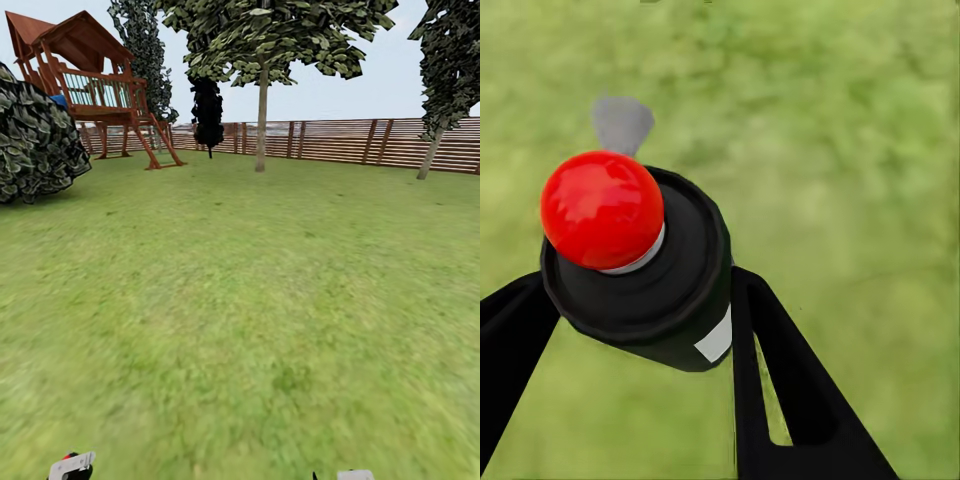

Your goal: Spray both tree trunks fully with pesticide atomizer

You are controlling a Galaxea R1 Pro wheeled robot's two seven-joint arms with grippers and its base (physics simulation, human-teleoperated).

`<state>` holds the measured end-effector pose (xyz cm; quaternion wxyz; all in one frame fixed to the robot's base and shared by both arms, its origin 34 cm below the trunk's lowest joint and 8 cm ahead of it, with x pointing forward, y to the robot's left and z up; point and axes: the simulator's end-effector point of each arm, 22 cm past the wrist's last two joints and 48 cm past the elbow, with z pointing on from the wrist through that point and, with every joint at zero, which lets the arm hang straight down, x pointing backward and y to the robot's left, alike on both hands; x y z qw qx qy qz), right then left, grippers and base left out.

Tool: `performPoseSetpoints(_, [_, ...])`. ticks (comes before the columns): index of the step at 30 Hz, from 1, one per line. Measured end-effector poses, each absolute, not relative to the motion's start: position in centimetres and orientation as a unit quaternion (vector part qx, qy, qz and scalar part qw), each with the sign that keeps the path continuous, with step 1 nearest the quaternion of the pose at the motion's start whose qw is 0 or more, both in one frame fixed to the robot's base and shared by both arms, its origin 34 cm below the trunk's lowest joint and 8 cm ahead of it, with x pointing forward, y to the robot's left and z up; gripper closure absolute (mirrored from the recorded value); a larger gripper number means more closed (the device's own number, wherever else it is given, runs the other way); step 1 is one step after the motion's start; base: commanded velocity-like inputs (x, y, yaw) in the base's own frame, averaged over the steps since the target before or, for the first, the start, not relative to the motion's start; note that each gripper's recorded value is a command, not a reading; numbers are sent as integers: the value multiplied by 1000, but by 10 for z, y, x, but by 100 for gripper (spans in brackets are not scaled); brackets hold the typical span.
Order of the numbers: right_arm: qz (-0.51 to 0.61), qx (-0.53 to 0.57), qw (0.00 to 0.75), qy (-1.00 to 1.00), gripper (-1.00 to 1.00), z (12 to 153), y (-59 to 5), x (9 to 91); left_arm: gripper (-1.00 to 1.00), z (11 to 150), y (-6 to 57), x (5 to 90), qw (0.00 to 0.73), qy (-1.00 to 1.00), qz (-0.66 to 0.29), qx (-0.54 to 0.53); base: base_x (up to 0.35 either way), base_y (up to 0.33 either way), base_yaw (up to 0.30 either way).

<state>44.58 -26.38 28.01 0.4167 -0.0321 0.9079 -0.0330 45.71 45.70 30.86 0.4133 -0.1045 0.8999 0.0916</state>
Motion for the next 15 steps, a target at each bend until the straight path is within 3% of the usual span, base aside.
performPoseSetpoints(15, [-33, -32, 417, 908, -100, 280, -264, 446, 100, 308, 457, 456, 413, 900, 92, -105, 338, 0, 0])
